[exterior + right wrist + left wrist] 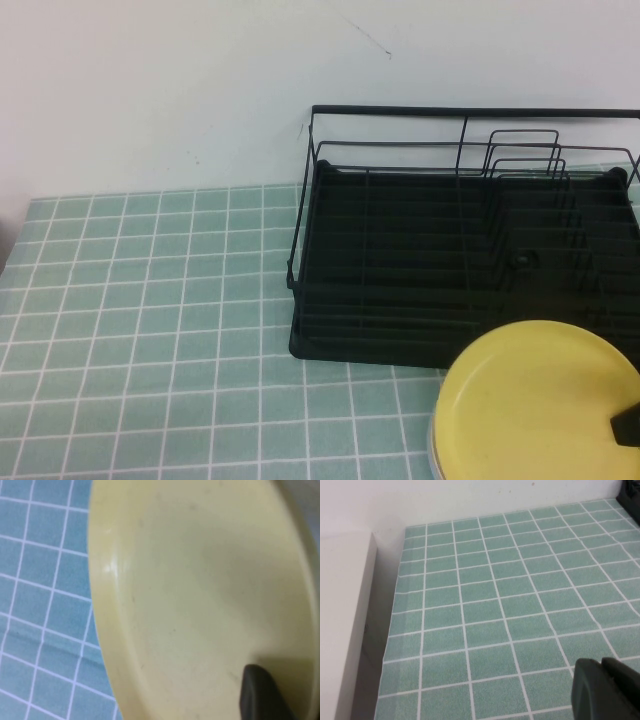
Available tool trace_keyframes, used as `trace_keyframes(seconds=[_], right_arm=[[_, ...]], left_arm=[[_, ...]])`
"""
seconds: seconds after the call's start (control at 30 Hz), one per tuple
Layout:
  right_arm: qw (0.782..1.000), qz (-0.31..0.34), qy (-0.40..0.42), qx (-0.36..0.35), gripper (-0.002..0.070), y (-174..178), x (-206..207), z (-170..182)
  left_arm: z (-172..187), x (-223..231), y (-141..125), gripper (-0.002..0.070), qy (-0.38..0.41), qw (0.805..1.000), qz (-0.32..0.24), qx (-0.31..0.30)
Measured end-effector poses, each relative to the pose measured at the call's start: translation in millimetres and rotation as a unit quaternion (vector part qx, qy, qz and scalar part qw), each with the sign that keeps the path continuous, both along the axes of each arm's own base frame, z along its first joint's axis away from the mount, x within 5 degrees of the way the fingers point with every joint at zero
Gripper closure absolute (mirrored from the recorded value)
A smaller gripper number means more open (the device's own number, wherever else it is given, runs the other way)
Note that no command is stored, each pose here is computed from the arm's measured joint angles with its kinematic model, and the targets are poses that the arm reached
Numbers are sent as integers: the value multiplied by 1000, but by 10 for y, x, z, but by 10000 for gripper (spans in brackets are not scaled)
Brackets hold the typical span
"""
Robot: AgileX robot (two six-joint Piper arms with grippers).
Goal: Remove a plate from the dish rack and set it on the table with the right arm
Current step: Place the plate from the table
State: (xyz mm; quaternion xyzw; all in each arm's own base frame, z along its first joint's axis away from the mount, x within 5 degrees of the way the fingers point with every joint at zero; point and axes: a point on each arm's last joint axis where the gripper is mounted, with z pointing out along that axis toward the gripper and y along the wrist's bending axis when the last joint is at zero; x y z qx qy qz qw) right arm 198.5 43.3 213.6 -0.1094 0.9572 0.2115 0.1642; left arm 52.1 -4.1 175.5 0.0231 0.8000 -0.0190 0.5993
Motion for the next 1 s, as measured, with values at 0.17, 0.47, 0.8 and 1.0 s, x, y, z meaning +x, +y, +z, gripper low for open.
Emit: trace_keyframes(seconds=[0.17, 0.47, 0.8, 1.0], right_arm=[[1000, 3, 0, -6, 379, -7, -3, -4], [997, -26, 24, -73, 281, -131, -21, -60], [990, -59, 53, -112, 299, -213, -34, -28], [993, -42, 16, -111, 584, -206, -168, 192]], left_arm=[[0, 0, 0, 678, 0, 1000, 0, 0], [0, 0, 0, 678, 0, 1000, 0, 0], [0, 0, 0, 678, 0, 1000, 0, -1], [0, 0, 0, 678, 0, 1000, 0, -1]])
